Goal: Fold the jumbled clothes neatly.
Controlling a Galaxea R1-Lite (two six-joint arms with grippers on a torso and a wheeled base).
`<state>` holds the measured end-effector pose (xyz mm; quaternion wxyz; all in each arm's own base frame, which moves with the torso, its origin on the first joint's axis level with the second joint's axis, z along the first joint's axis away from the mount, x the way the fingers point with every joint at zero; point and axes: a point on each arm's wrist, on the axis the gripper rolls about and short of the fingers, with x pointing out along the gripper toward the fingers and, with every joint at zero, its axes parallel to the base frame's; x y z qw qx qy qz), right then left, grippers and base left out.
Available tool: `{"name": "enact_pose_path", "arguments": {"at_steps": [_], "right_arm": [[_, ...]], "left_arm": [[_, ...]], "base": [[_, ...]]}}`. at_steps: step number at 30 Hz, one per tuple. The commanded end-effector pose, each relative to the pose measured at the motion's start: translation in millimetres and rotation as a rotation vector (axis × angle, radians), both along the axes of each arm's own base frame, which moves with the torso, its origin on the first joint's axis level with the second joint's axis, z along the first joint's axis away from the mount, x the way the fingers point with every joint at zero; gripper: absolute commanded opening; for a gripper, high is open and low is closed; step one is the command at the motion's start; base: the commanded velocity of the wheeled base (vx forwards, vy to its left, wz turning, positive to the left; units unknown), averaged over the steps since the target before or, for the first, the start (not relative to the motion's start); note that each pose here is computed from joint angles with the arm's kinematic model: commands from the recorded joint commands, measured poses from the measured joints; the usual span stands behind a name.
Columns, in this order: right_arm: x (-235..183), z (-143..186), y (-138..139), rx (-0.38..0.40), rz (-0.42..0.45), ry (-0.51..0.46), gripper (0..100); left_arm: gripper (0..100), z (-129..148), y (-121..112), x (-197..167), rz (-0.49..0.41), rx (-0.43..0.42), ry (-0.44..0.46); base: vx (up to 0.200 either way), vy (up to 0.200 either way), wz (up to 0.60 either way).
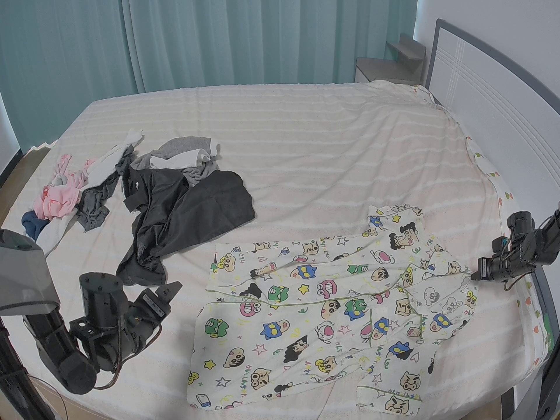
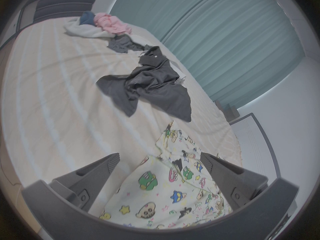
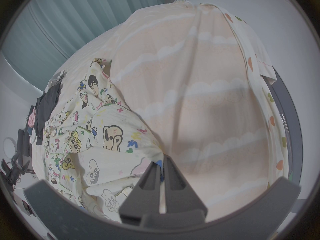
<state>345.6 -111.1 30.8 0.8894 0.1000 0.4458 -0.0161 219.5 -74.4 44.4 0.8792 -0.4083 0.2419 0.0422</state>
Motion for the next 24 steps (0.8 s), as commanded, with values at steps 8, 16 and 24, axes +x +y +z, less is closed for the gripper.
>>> {"name": "enact_pose_path", "arguments": {"at_steps": [8, 16, 24], "right_arm": [[-28.0, 17.2, 6.5, 0.018, 0.018, -0.02, 100], [-70.7, 70.8, 26.4, 0.126, -0.033, -0.274, 100], [-123.5, 118.6, 41.0, 0.171, -0.119, -0.565, 100]], "left_arm": [[100, 2.6, -18.8, 103.3, -0.083, 0.084, 0.107], [100, 7.7, -30.2, 157.4, -0.138, 0.067, 0.178], [100, -10.7, -49.4, 184.9, -0.169, 0.077, 0.204]], "base": [[0.0, 0.0, 0.0], [0.0, 0.0, 0.0], [0.0, 0.0, 0.0]]}}
